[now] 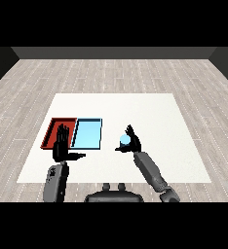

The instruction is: Pick the blue can and put it in the blue box

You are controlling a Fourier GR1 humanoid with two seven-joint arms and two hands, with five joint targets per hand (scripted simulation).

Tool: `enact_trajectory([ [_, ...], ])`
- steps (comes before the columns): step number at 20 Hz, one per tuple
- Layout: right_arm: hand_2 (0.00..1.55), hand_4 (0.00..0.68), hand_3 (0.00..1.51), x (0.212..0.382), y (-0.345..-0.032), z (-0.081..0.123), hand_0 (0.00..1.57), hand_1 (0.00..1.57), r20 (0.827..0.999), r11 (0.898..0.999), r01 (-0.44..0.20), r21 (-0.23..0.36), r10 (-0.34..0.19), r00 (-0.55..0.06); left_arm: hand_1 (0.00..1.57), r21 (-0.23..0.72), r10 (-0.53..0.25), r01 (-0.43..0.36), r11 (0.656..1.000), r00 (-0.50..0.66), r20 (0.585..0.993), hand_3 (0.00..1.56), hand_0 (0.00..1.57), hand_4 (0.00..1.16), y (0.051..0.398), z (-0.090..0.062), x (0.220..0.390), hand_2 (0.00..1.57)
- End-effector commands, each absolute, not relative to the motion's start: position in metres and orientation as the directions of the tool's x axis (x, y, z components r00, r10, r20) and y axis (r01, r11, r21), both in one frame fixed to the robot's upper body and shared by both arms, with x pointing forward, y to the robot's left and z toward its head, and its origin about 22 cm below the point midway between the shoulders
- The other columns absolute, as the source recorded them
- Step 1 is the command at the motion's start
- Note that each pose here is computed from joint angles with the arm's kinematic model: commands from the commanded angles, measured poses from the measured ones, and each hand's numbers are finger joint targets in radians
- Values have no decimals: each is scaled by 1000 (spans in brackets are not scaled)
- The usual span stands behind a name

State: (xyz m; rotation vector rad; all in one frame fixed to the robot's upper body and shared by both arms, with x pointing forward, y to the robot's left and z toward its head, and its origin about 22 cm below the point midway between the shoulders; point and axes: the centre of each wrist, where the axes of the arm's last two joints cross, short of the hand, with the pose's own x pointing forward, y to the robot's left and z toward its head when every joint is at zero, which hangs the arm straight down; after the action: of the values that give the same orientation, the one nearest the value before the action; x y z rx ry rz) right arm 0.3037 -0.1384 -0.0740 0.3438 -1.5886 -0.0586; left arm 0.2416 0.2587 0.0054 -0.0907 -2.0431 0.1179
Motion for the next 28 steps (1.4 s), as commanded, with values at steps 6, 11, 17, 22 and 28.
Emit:
enact_trajectory([
  [6, 1486, 582, 1452, 318, -142, -67, 1530, 1530, 994, 989, -94, 110, -109, 18, 0, -131, 129, 28, 991, -454, 882, 0, 0, 0, 256, 0, 231, 0],
  [11, 1502, 677, 1457, 306, -139, -69, 1568, 1568, 997, 994, -87, 73, -70, 33, 0, -129, 128, 31, 991, -462, 877, 0, 0, 0, 264, 14, 243, 0],
  [17, 1475, 662, 1424, 322, -152, -46, 1540, 1540, 997, 992, -103, 67, -71, -34, 0, -127, 125, 27, 991, -459, 880, 0, 0, 0, 245, 6, 238, 0],
  [22, 1451, 652, 1408, 301, -129, -29, 1491, 1491, 993, 992, -115, 44, -56, -100, 0, -83, 100, 59, 995, -411, 906, 0, 0, 0, 242, -1, 249, 0],
  [28, 1457, 648, 1405, 333, -128, 0, 1502, 1502, 982, 989, -146, 32, -58, -182, 0, -86, 123, 123, 989, -342, 932, 0, 0, 0, 198, -9, 252, 0],
])
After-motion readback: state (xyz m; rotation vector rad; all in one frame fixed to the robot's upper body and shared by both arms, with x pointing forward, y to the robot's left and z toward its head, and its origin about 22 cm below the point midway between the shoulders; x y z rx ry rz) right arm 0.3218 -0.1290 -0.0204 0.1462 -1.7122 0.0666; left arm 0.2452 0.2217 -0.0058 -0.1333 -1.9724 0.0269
